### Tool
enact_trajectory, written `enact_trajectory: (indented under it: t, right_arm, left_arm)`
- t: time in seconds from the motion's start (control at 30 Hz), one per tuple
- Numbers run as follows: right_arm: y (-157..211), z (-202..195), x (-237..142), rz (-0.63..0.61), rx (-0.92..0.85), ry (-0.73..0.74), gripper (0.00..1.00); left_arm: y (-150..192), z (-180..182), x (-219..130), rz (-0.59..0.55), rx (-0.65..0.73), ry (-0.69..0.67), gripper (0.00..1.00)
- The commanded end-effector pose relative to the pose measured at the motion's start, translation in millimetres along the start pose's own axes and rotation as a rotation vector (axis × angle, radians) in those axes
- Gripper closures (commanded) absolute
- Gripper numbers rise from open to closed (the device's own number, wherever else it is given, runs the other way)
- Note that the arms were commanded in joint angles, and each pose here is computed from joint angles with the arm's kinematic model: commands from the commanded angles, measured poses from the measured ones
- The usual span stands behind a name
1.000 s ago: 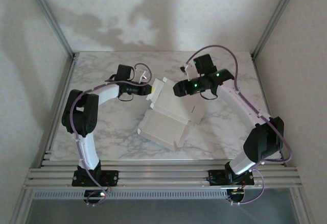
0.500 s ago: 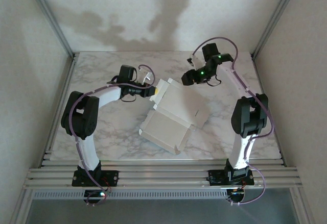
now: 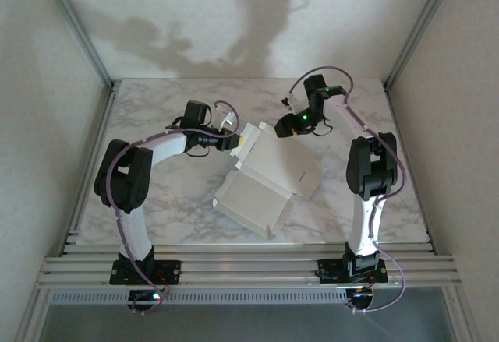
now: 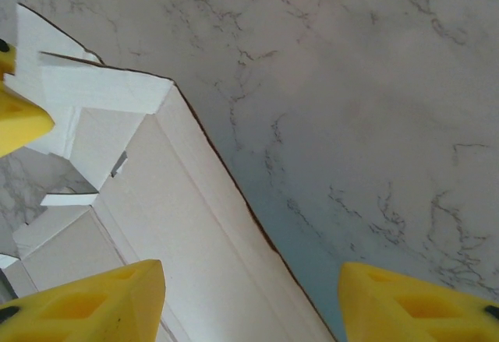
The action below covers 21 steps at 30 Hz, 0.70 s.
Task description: Fold the paper box
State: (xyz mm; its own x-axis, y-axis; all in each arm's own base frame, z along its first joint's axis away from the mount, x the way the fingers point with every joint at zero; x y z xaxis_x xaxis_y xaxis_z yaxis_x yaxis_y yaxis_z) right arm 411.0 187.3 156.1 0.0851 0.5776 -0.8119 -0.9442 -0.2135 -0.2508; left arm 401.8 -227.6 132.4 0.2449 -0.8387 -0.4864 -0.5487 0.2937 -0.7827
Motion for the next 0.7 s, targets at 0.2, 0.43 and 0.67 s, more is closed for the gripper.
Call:
enact_trajectory:
  t: [0.2,0.43,0.67]
  right_arm:
    - [-4.2,3.0,7.7,0.010,-0.024,-0.048,0.42]
    - [-2.8,9.5,-2.9,-0.022,-0.036,-0.048,0.54]
    - [0.5,13.2,-13.0,-0.053,-0.039,-0.029,0.71]
  left_arm:
    - [-10.6,-12.7,-3.7,-0.030,0.059,0.035,0.93]
    - [-13.0,-7.2,0.4,-0.041,0.049,0.028,0.93]
    - [-20.9,-0.3,6.4,-0.057,0.050,0.029,0.93]
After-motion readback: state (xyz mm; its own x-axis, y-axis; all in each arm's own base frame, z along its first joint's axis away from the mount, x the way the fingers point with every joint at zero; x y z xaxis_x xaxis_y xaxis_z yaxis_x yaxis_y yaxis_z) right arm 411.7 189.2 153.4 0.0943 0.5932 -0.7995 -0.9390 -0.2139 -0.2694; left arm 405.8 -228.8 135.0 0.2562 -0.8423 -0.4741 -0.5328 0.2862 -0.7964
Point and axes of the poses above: each hand's point on the last joint's axis, 136 mm out from that joint toward the fingers, its own x axis out along the fingers, its own z axis along the line the jaws close on, y = z × x, the point moved 4 cm from there along -x, back along the fingers, and after that the axes turned 13 degrees about x, right-handed, at the moved point
